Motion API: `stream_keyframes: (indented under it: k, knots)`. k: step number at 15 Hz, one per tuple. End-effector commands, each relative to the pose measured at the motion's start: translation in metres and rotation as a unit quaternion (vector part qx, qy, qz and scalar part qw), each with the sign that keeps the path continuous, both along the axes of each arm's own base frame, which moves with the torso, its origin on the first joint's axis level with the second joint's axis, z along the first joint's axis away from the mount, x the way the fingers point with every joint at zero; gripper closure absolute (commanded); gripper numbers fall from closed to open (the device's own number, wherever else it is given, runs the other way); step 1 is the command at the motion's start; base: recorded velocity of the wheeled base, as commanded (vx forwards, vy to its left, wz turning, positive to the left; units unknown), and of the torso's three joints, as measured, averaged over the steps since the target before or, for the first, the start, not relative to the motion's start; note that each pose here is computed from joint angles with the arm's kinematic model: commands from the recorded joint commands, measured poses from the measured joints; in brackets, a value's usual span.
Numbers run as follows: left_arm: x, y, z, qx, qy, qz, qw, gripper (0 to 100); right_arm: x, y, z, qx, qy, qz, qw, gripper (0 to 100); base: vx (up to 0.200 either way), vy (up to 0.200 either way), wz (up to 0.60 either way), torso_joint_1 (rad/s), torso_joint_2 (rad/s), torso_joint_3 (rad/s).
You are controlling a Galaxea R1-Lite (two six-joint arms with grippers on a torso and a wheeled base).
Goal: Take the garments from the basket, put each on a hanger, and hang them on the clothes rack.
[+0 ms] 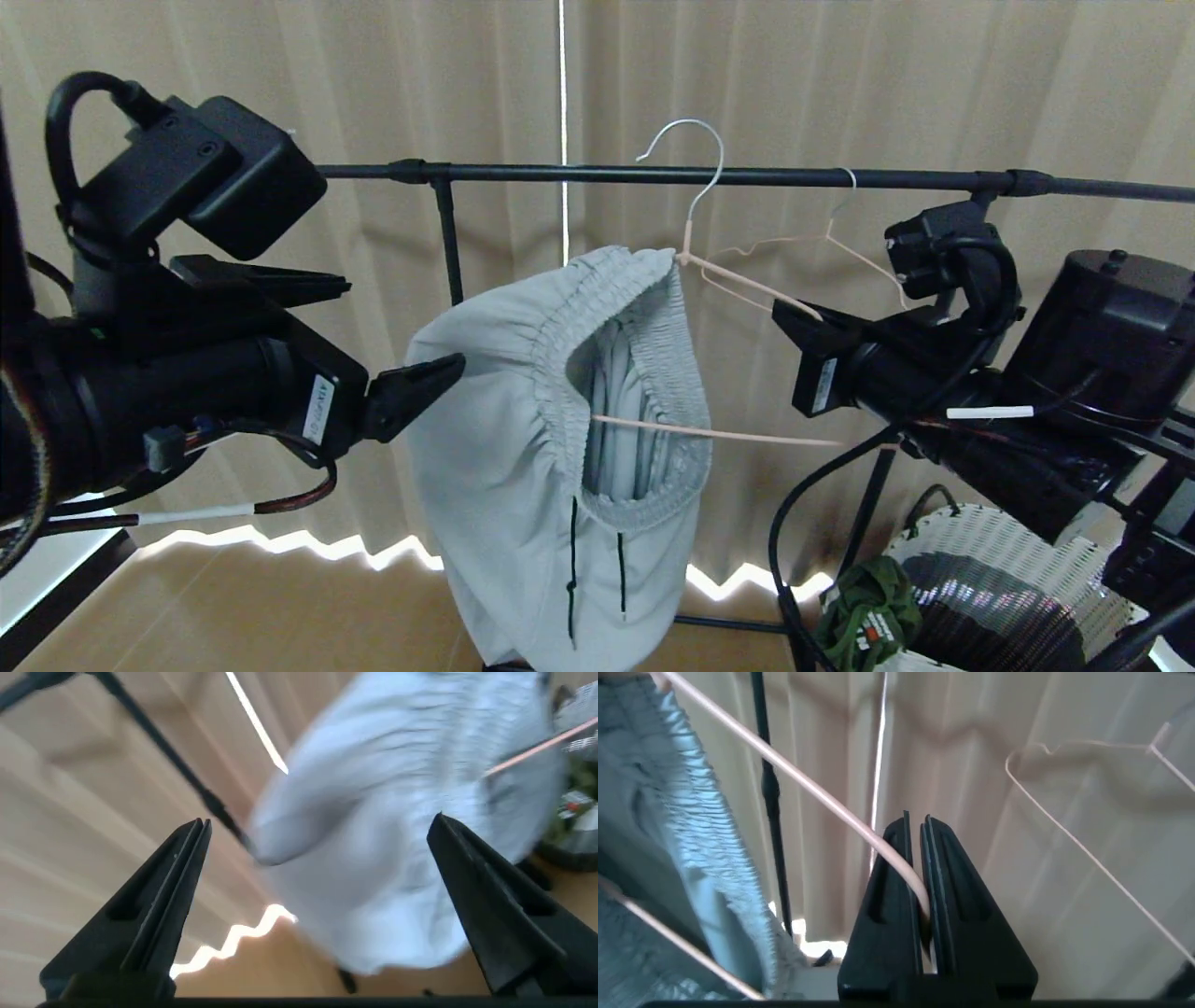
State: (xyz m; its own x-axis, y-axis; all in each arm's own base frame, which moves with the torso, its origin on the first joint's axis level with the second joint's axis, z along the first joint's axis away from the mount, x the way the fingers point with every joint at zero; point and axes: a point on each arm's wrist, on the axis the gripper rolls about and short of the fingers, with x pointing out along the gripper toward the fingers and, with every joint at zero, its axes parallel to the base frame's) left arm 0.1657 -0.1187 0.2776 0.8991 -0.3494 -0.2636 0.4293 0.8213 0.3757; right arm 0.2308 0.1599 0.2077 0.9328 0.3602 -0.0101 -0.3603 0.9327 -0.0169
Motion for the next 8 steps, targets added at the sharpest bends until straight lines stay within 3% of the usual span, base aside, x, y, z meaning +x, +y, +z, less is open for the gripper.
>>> stream_keyframes:
  k: [1,5,8]
  knots:
    - [0.0000,0.0102,0.0038,-0.001,-0.009,0.008,0.9999,0,-0.0095,-0.0136,0.0050,0.005,-0.004,0.007,1.0000,100,0.000,0.000,0.00,0.000,0.00,0.000]
    - [0.0024,0.0125,0.0032,0.000,-0.009,-0.006,0.9999,0,-0.0080,-0.0171,0.0017,0.002,0.002,0.006,1.0000,100,0.000,0.000,0.00,0.000,0.00,0.000]
    - [0.0068,0.0095,-0.0023,-0.005,-0.038,-0.011,0.9992,0,-0.0083,-0.0172,0.0021,0.004,0.002,0.008,1.0000,100,0.000,0.000,0.00,0.000,0.00,0.000]
